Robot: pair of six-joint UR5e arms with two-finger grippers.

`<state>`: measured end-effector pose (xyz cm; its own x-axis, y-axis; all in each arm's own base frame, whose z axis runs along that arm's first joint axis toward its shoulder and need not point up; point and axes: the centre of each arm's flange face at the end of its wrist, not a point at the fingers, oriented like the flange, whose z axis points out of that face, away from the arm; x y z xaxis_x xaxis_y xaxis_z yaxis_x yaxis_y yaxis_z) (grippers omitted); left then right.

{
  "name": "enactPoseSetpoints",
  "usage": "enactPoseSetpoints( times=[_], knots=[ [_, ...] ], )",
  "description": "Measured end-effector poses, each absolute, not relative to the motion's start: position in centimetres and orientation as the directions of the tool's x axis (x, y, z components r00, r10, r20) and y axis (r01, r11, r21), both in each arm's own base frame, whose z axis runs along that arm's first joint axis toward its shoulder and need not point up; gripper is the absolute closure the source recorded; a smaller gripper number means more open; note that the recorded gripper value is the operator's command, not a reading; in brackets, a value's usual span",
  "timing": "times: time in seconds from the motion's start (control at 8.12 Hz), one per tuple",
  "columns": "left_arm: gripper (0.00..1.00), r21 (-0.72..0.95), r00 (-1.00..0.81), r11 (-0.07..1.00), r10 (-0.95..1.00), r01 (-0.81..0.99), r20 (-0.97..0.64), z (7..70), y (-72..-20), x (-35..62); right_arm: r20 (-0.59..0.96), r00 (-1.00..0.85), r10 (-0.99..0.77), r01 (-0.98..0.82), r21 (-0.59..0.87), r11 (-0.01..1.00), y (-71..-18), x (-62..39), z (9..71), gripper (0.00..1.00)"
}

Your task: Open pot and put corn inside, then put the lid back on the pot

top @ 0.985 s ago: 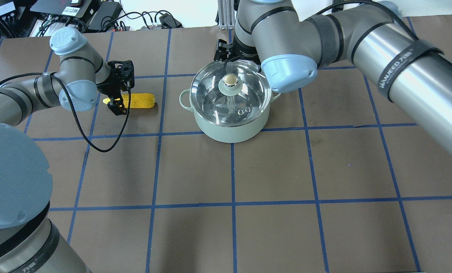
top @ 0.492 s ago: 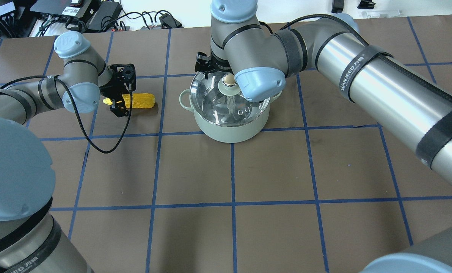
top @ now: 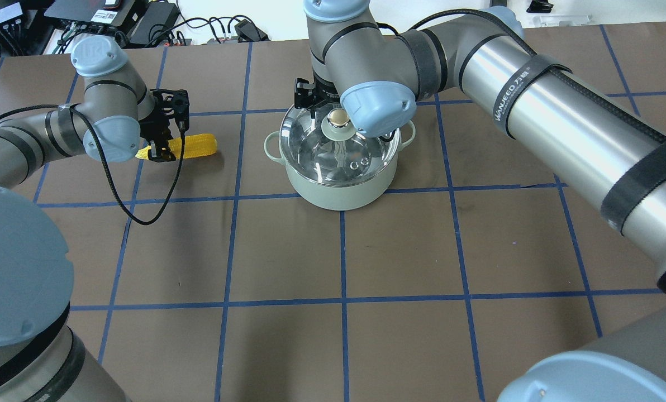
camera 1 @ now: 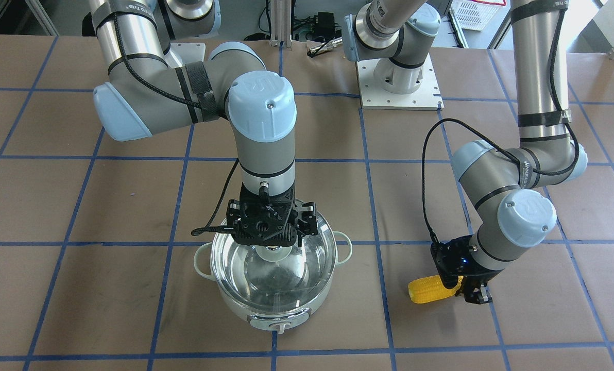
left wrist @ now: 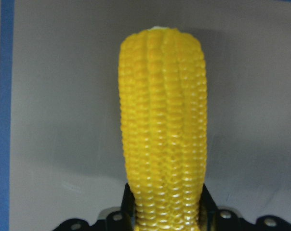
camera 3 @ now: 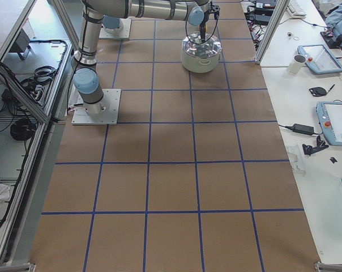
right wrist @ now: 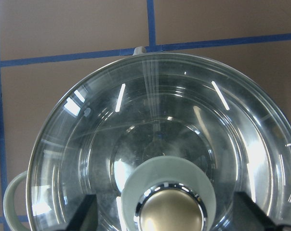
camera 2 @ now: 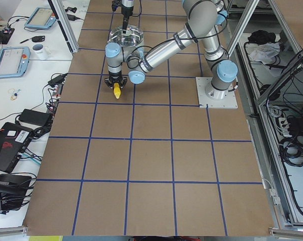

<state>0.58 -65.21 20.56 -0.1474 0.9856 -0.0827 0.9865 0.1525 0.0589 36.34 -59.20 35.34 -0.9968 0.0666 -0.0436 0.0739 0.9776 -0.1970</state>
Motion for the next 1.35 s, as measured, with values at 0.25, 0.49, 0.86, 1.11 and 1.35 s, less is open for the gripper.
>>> enactPoseSetpoints(
  times=[0.25,0.49,0.86,1.11,1.35],
  knots=[
    [1.0,0.089,-0.146,0.153,0.986,0.984,-0.083,23.8,-64.3,0.7,-0.046,-0.996,0.074,0.081,-0.181,0.98,-59.4,36.4,34.6,0.51],
    [1.0,0.098,-0.14,0.147,0.988,0.984,-0.07,26.6,-63.2,0.6,-0.044,-0.996,0.072,0.079,-0.174,0.982,-59.4,36.2,34.4,0.7],
    [1.0,0.125,-0.132,0.14,0.988,0.982,-0.075,31.6,-61.1,0.3,-0.06,-0.995,0.079,0.088,-0.172,0.981,-59.6,35.7,35.1,0.73],
    [1.0,0.112,-0.119,0.127,0.99,0.986,-0.077,32.7,-60.6,-0.5,-0.074,-0.994,0.086,0.099,-0.191,0.977,-59.2,35.3,37.1,0.73],
    [1.0,0.068,-0.108,0.114,0.99,0.991,-0.088,33.3,-60.5,-1.6,-0.079,-0.992,0.101,0.114,-0.189,0.975,-57.4,33.1,42.1,0.75]
  ],
)
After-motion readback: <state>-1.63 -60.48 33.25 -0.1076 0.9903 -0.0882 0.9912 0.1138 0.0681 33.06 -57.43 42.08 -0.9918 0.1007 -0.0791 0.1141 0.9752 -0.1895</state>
